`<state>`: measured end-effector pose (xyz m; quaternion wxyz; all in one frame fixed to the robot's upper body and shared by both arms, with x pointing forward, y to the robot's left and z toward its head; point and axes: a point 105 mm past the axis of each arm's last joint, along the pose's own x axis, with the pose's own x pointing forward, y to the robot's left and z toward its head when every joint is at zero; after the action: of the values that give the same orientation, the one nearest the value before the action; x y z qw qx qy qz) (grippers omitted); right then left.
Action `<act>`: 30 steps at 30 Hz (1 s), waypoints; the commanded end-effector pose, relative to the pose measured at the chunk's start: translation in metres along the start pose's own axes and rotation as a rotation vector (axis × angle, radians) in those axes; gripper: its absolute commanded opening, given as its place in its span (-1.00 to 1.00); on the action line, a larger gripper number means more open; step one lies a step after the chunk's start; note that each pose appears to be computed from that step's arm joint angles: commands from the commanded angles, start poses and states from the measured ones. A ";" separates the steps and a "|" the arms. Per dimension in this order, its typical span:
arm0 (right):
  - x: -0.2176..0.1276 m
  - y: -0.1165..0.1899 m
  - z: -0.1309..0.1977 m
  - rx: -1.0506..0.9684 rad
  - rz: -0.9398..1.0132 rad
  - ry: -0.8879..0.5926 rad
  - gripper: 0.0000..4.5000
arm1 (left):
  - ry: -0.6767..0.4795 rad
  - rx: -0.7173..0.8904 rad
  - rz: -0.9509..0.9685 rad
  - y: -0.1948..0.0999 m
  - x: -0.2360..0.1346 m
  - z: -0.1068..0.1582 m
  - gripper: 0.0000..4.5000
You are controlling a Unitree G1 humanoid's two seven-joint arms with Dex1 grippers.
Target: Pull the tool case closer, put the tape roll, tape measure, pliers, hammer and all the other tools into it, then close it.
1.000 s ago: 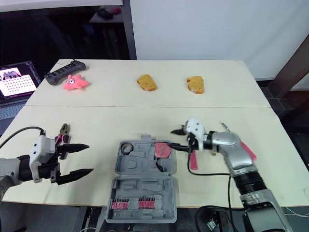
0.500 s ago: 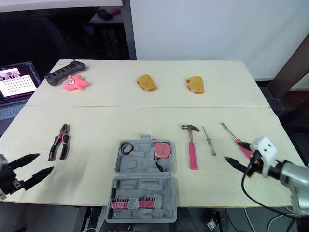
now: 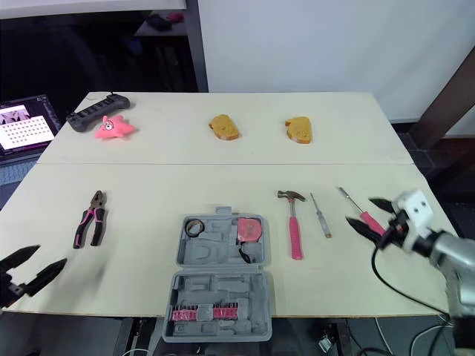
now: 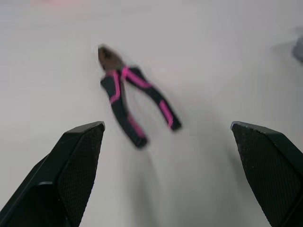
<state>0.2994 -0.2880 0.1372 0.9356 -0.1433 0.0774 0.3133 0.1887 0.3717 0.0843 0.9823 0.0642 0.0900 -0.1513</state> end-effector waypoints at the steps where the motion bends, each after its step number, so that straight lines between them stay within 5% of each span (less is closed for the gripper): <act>1: 0.032 0.028 0.062 -0.123 0.220 -0.062 0.98 | -0.046 -0.003 0.046 -0.004 -0.007 0.014 1.00; 7: 0.090 0.095 0.151 -0.329 0.586 -0.097 0.98 | -0.074 -0.008 0.154 -0.040 -0.009 0.019 1.00; 17: 0.087 0.137 0.181 -0.324 0.846 -0.117 0.98 | -0.129 -0.120 0.318 -0.074 -0.019 0.023 1.00; 22: 0.089 0.137 0.181 -0.317 0.839 -0.113 0.98 | -0.137 -0.192 0.466 -0.053 -0.005 0.023 1.00; 30: 0.085 0.137 0.181 -0.326 0.771 -0.104 0.98 | -0.025 -0.180 0.583 0.014 0.071 0.046 1.00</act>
<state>0.2966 -0.0761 0.2433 0.7094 -0.2201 0.0558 0.6672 0.2624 0.3506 0.1221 0.9901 -0.0060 0.0413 0.1339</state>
